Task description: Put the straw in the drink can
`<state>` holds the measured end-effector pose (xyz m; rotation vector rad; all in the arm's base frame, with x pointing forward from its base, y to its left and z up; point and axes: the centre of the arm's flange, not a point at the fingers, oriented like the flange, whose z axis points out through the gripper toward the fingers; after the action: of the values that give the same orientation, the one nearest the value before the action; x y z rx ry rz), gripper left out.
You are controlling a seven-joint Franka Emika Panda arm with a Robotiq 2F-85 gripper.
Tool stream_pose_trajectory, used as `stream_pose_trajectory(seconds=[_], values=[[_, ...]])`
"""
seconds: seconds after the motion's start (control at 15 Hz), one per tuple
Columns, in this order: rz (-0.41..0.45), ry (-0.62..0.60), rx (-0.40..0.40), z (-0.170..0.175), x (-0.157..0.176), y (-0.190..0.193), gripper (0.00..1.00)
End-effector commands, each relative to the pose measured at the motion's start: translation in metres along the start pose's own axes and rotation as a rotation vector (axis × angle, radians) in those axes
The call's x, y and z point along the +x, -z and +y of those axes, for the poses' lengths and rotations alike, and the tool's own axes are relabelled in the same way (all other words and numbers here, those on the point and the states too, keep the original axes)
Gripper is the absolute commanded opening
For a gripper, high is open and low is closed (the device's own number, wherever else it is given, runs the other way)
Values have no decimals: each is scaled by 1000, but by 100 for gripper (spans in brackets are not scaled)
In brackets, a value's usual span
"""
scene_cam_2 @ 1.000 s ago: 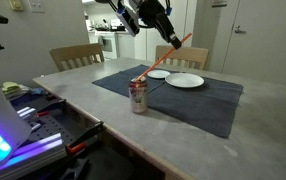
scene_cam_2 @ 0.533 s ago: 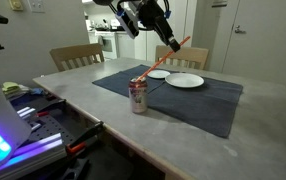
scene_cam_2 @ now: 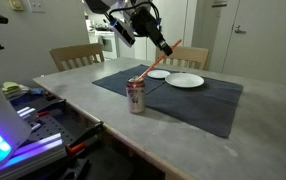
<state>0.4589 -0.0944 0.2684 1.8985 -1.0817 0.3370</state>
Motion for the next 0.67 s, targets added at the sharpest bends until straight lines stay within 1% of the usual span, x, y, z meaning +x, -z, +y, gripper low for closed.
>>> stream_pose_trajectory(seconds=[0.0, 0.33, 0.6], values=[[11, -58, -72, -27, -4, -5, 2], [24, -81, -121, -41, 2, -9, 2], [26, -95, -166, -40, 15, -8, 2]])
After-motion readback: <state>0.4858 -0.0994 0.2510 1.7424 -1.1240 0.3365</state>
